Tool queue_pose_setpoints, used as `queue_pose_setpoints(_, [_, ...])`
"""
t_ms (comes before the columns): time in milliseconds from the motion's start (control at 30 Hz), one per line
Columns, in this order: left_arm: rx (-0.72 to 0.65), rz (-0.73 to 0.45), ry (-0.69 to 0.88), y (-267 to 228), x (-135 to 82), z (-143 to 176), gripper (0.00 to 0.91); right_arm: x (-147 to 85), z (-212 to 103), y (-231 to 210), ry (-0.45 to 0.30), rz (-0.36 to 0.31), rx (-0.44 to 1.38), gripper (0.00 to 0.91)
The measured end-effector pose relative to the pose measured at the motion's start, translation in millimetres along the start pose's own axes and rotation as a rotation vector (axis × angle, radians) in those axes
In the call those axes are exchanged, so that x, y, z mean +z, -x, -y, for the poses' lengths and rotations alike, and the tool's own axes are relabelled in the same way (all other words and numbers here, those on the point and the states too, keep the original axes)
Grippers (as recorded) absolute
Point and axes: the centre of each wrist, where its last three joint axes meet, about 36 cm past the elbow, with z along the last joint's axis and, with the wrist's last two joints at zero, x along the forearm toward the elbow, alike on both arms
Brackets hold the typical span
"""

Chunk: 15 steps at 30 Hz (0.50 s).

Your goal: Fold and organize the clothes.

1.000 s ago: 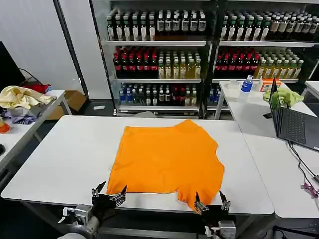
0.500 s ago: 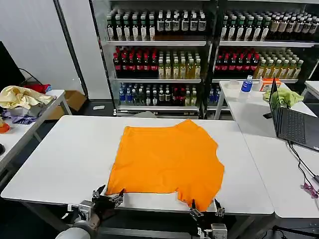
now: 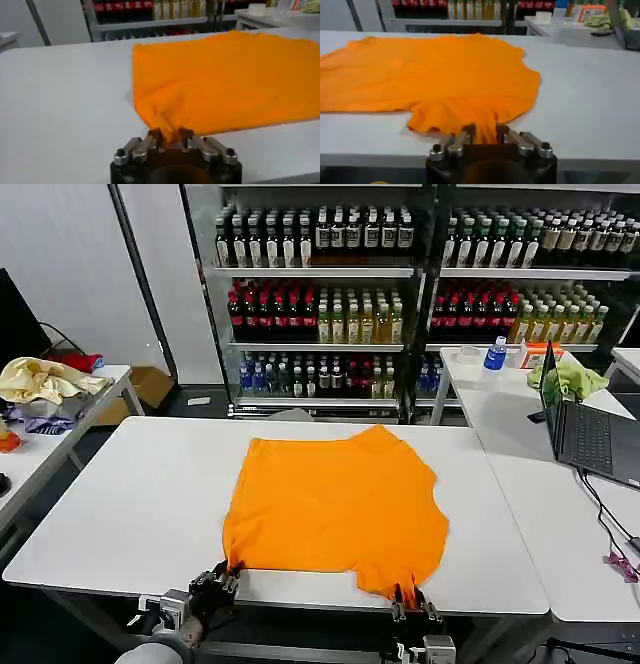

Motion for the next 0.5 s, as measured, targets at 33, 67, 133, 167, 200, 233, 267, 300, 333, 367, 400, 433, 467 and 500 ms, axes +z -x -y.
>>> queue_pose_setpoints(33, [0.003,0.002,-0.005,-0.5,0.1,-0.1,0.01,-0.9,0.8,-2.0,0.0,0.005,-0.003,0.0])
queue_pose_setpoints(67, [0.006,0.004,-0.01,-1.2,0.2,-0.1,0.01,-2.2,1.9,-4.7,0.001,0.011,-0.007,0.0])
queue_pose_setpoints(133, [0.013,0.012,-0.021,-3.5,-0.4,0.0,0.01,-4.4,4.1,-8.9,0.0,0.021,-0.012,0.0])
queue_pose_setpoints(167, [0.016,0.015,-0.027,-4.7,-0.8,0.2,0.01,-5.7,5.3,-11.5,0.0,0.028,-0.014,0.0])
queue_pose_setpoints(200, [0.02,0.018,-0.034,-6.3,-1.1,0.7,0.01,-7.3,6.6,-14.0,-0.001,0.036,-0.014,0.0])
queue_pose_setpoints(233, [0.023,0.021,-0.04,-7.7,-1.7,1.2,0.01,-9.5,8.0,-16.5,-0.002,0.047,-0.016,0.0])
queue_pose_setpoints(267, [0.025,0.025,-0.045,-9.3,-2.3,1.5,0.01,-11.6,9.6,-19.2,-0.002,0.059,-0.017,0.0])
queue_pose_setpoints(300, [0.028,0.03,-0.053,-11.4,-3.0,2.3,0.01,-13.4,11.3,-22.6,-0.001,0.068,-0.019,0.0])
queue_pose_setpoints(333, [0.03,0.037,-0.056,-13.4,-4.3,2.7,0.01,-15.2,12.7,-25.2,-0.001,0.076,-0.02,0.0])
queue_pose_setpoints(367, [0.031,0.045,-0.059,-15.7,-5.9,2.8,0.01,-17.0,14.2,-28.0,-0.001,0.085,-0.022,0.0])
queue_pose_setpoints(400, [0.033,0.055,-0.064,-18.5,-7.4,3.1,0.01,-19.3,16.1,-31.6,0.0,0.095,-0.023,0.0])
queue_pose_setpoints(433, [0.034,0.062,-0.068,-20.8,-8.7,3.6,0.01,-21.2,17.6,-34.5,0.0,0.104,-0.023,0.0])
queue_pose_setpoints(467, [0.036,0.07,-0.071,-23.4,-10.2,3.6,0.01,-23.2,19.3,-37.7,0.001,0.112,-0.024,0.0])
queue_pose_setpoints(500, [0.035,0.079,-0.073,-27.0,-12.1,3.6,0.01,-25.6,21.7,-41.5,0.002,0.122,-0.024,0.0])
